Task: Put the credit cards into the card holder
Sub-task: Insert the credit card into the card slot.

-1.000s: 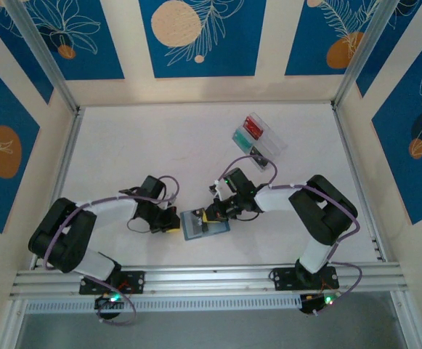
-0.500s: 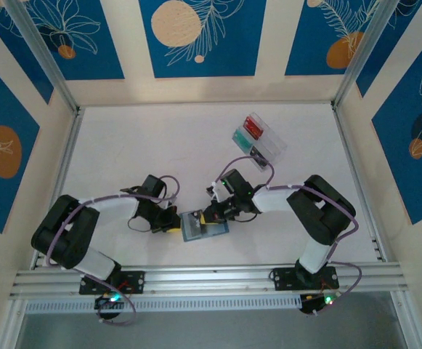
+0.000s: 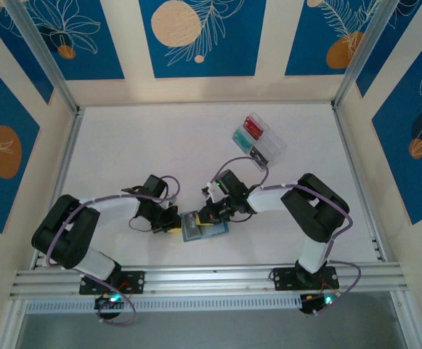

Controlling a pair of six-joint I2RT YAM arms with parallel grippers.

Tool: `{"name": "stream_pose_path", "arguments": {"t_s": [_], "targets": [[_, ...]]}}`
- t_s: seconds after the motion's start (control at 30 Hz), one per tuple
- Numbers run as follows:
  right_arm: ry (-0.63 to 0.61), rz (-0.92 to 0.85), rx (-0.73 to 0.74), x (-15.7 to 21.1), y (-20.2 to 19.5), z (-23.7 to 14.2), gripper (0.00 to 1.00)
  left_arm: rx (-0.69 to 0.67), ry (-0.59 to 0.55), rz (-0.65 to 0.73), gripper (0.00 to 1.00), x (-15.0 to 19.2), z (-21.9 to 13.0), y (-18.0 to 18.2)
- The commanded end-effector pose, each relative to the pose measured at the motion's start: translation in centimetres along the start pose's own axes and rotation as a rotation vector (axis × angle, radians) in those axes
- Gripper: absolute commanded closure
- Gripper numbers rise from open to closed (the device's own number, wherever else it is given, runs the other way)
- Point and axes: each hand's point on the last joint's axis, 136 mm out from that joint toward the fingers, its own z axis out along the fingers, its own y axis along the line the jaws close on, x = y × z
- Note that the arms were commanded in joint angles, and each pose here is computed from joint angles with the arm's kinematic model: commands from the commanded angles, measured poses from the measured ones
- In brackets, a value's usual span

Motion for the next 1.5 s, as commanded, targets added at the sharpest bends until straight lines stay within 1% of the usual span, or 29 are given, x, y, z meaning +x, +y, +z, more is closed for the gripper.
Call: {"name": "stream_pose_path", "arguments": {"t_s": [0.0, 0.23, 0.47, 0.6, 0.73, 0.97, 1.13, 1.37, 1.47], "targets": [[0.015, 0.045, 0.050, 0.5, -1.1, 1.1, 1.00, 0.009, -0.012, 0.078, 1.00, -0.2, 2.4, -0.9], [0.026, 0.056, 0.069, 1.1, -1.4, 1.5, 1.00, 0.007, -0.012, 0.082, 1.00, -0.3, 2.4, -1.1], [0.022, 0.068, 0.122, 1.4, -2.2, 1.1, 0.89, -0.010, -0.015, 0.081, 1.00, -0.3, 2.1, -0.9], [0.027, 0.071, 0.130, 1.4, -2.4, 1.0, 0.84, -0.007, -0.023, 0.085, 1.00, -0.3, 1.7, -1.2], [0.022, 0.074, 0.143, 1.4, -2.5, 0.7, 0.76, -0.005, -0.029, 0.096, 1.00, -0.3, 1.1, -1.7], [0.017, 0.064, 0.150, 1.2, -2.1, 0.2, 0.68, -0.009, -0.032, 0.108, 1.00, -0.5, 0.3, -2.2], [0.014, 0.064, 0.161, 1.1, -1.9, -0.1, 0.60, -0.003, -0.044, 0.112, 1.00, -0.8, -0.4, -2.7], [0.017, 0.053, 0.151, 1.0, -1.4, -0.3, 0.56, 0.005, -0.059, 0.118, 1.00, -1.1, -1.5, -3.4], [0.012, 0.046, 0.144, 0.9, -1.1, -0.5, 0.52, 0.014, -0.065, 0.122, 1.00, -1.1, -2.0, -3.7]]}}
